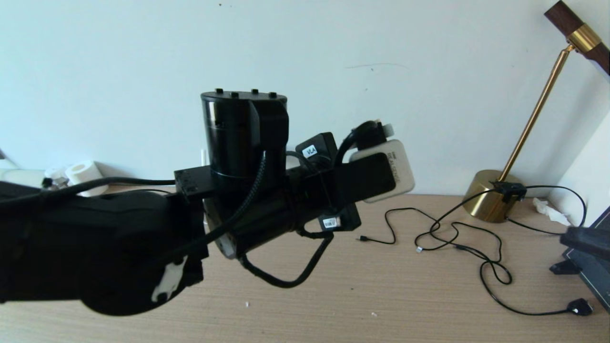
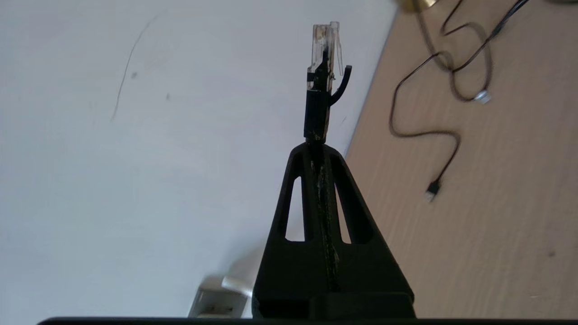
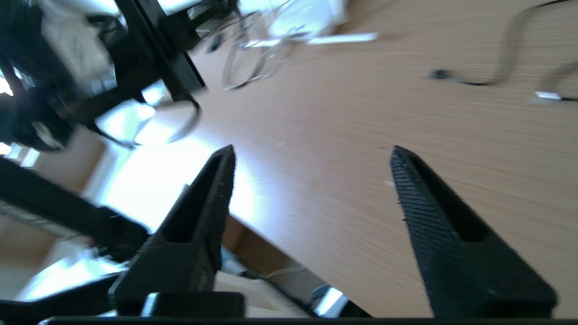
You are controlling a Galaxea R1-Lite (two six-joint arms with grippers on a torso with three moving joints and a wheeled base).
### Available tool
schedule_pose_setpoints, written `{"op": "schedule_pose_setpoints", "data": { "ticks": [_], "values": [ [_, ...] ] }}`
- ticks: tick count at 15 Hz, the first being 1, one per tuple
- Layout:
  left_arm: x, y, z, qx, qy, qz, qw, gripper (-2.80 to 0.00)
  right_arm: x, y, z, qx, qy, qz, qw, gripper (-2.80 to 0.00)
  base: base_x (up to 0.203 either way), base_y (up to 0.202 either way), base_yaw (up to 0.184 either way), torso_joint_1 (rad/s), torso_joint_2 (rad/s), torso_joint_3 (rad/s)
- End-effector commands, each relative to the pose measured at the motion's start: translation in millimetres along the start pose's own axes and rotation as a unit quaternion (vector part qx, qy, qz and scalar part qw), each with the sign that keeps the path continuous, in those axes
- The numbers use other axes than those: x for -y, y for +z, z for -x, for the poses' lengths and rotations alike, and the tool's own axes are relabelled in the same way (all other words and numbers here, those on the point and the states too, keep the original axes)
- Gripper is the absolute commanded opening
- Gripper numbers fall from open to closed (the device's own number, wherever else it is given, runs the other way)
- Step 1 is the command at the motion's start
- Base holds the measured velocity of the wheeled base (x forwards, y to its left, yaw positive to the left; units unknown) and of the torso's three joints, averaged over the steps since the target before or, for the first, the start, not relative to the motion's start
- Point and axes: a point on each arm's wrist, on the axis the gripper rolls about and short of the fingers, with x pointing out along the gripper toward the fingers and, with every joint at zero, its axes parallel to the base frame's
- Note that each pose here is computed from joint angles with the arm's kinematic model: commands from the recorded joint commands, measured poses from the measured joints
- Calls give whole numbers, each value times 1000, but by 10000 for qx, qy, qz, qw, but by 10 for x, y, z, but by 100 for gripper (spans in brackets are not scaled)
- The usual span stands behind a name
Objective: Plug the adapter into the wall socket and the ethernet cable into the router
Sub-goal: Hand it to the other hand
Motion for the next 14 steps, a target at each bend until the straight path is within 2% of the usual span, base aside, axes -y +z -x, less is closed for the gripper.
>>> {"op": "schedule_pose_setpoints", "data": {
  "ticks": [1,4,6,7,10,14],
  "values": [
    [28,100,97,157,-45,-32,9999,-280,137,152,-362,-577,230,-298,9976,0,0,0,0,0,0,0],
    [99,173,93,279,-159,-19,9995,-280,-35,128,-415,-688,880,90,9937,0,0,0,0,0,0,0],
    [144,180,114,311,-257,-2,9992,-280,-75,123,-465,-549,1154,456,9907,0,0,0,0,0,0,0],
    [155,185,113,348,-294,4,9990,-280,-99,126,-475,-541,1237,514,9895,0,0,0,0,0,0,0],
    [236,236,60,454,-437,-2,9980,-280,-82,120,-560,-642,1245,481,9890,0,0,0,0,0,0,0],
    [320,338,-98,590,-520,24,9969,-280,-53,138,-616,-426,1219,602,9898,0,0,0,0,0,0,0]
  ]
}}
